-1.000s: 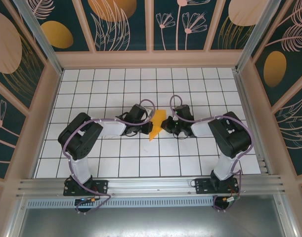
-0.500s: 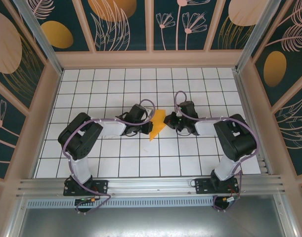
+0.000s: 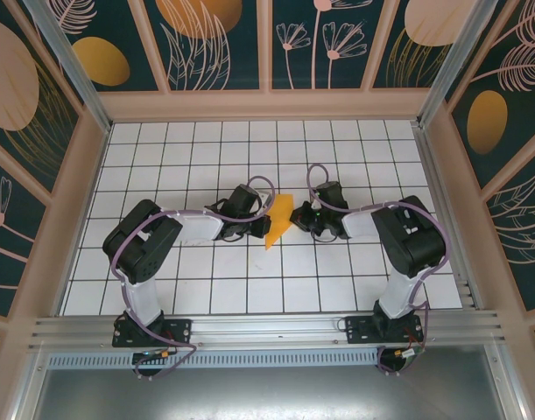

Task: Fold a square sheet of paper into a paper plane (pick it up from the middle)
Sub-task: Third fold the triangle at the center of the table.

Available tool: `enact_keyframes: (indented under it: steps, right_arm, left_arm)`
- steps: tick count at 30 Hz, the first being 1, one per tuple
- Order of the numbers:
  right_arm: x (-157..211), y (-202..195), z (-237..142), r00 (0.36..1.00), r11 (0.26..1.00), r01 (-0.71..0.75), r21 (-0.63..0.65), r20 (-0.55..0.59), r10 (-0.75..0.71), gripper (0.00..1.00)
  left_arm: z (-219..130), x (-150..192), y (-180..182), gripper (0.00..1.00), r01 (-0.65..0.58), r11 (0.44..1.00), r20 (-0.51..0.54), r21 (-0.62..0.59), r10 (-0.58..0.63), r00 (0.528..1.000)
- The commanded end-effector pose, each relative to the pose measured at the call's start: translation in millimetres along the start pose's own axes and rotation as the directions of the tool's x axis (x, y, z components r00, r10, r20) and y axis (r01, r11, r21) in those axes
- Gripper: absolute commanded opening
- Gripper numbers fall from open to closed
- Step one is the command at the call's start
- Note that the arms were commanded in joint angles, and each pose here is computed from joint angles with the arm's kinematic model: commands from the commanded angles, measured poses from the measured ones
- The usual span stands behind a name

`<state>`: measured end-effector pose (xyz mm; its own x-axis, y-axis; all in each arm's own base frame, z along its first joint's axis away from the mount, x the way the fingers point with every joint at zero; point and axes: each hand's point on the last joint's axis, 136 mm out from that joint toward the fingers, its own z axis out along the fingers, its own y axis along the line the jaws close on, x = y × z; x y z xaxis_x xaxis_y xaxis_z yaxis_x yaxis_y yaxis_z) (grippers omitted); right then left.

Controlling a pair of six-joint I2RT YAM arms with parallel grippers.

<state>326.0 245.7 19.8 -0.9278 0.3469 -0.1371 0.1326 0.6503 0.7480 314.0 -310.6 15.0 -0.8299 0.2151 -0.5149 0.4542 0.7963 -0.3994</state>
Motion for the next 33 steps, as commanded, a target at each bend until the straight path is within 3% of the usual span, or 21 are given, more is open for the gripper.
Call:
enact_keyframes:
  steps: [1, 7, 18, 27, 33]
  right_arm:
    - [-10.3, 18.9, -11.9, 0.999, 0.999, 0.037, -0.02, 0.028, -0.037, 0.03]
    - [-16.7, 31.5, -14.1, 0.999, 0.997, 0.037, -0.07, 0.029, -0.036, 0.03]
    - [-4.0, -17.1, 6.8, 0.999, 0.999, -0.039, 0.038, 0.004, 0.039, 0.03]
    - [-13.4, 30.8, -31.0, 0.997, 0.998, 0.014, -0.061, 0.077, -0.01, 0.03]
    - [37.0, 40.5, -33.6, 0.999, 0.993, 0.004, -0.119, 0.042, 0.001, 0.01]
  left_arm:
    - [11.0, 35.1, 15.0, 0.08, 0.009, 0.999, -0.113, -0.041, -0.013, 0.993]
    - [10.7, 35.0, 14.4, 0.08, 0.007, 0.999, -0.113, -0.04, -0.012, 0.993]
    - [9.7, 34.2, 14.0, 0.08, 0.008, 0.999, -0.11, -0.04, -0.013, 0.994]
    - [9.2, 33.8, 13.9, 0.08, 0.009, 0.999, -0.107, -0.039, -0.013, 0.994]
    - [8.5, 34.0, 14.7, 0.08, 0.011, 0.999, -0.107, -0.042, -0.015, 0.994]
